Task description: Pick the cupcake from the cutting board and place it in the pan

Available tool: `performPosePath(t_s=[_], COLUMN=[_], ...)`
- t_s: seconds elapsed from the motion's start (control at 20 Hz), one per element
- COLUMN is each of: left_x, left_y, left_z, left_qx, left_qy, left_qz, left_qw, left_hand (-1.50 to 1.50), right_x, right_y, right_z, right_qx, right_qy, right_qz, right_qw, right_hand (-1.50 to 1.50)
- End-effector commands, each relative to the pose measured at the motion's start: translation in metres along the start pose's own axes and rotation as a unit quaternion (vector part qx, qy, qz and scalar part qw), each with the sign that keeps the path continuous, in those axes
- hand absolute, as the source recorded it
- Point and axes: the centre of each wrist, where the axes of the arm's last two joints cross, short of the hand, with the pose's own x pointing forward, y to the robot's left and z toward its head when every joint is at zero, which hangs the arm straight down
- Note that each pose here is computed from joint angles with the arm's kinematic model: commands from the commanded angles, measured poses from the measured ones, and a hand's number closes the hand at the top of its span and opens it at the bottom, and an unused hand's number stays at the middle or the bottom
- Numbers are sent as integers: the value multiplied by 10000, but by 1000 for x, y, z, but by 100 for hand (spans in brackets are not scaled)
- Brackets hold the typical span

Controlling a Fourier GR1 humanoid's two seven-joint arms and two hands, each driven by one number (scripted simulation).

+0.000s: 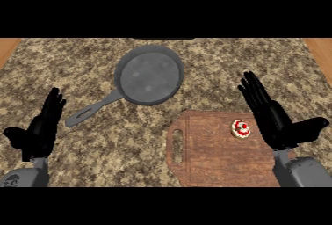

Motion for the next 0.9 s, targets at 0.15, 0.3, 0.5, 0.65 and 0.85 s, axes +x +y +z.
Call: performPosePath(t_s=[0.15,0.3,0.5,0.65,0.85], left_x=[1,0,6,12,19], left_y=[-6,-4,-9,-12,-16], left_z=[18,20,35,33,26], left_qx=[-374,-590,-571,-496,-593], left_qy=[278,395,675,654,658], left_qz=[-901,-1046,-1166,-1191,-1257], left_qw=[9948,9920,9892,9895,9881], left_hand=[0,0,0,0,0], right_x=[38,49,15,44,72], right_y=[-32,-78,-107,-106,-109], right_z=[-37,-24,18,38,33], right_qx=[-688,-590,-3044,-2363,-1705], right_qy=[-156,400,1444,1879,2130], right_qz=[-62,3088,1063,2071,3284], right_qw=[9975,9484,9355,9306,9043], right_hand=[-150,-150,-150,-150,-150])
